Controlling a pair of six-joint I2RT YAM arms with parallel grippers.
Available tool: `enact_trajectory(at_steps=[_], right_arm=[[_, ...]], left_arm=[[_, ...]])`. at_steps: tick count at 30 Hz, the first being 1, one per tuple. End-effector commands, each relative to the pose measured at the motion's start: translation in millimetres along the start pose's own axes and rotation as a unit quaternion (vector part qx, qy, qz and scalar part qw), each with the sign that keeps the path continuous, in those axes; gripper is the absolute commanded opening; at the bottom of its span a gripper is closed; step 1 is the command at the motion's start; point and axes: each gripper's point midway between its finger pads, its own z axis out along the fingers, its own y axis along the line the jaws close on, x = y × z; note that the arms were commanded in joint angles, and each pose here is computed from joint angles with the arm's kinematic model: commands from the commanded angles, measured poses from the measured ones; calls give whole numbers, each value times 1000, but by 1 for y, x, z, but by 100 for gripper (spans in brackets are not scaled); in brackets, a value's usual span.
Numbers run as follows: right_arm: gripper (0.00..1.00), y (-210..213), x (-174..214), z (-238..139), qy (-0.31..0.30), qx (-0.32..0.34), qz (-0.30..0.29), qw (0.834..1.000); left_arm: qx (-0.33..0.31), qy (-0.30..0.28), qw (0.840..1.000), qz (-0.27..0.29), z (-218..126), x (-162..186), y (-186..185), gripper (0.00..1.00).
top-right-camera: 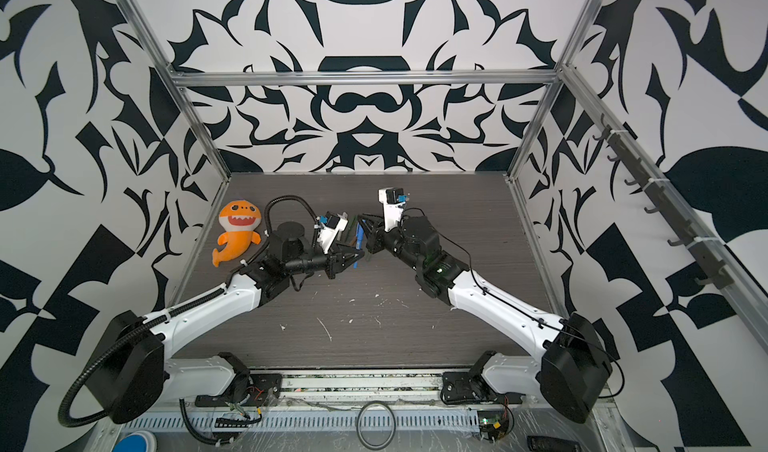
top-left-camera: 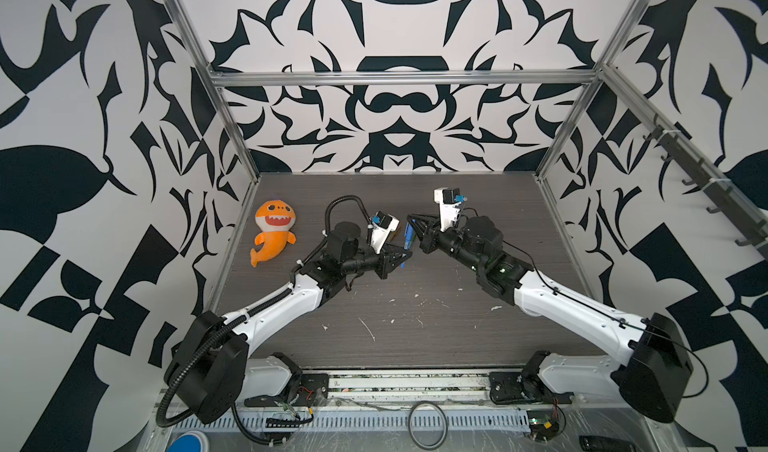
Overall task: Insert the pens into the pen caps
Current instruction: 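Open the right gripper off the cap and draw it back, then lay the capped blue pen beside the other pens with the left gripper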
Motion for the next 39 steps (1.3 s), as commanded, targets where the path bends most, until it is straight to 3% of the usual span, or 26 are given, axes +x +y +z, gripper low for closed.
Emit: enact_trajectory(at_steps=[1,5,8,14,19,25,31,39], right_arm=[[15,12,134,-18,254,-40,25,966],[26,21,84,-12,189,-37,17,981],[32,24,38,-10,122,-18,10,992],[36,26,-14,-30,44,3,-6,999],[36,-9,-11,-64,14,81,-7,997],[37,-66,30,-98,39,176,25,983],[37,-94,59,-124,60,217,35,974],[37,-108,64,-137,63,240,29,968]], left_arm=[[-24,-164,983,72,-35,-98,-9,3],[-24,-96,994,36,-20,-52,5,2],[-34,-76,996,12,-18,-24,17,2],[-73,-40,996,-42,-14,8,39,2],[-148,27,984,-94,1,37,79,2],[-219,129,957,-138,32,63,125,2],[-260,215,927,-162,60,90,163,2],[-265,278,909,-163,89,107,177,6]])
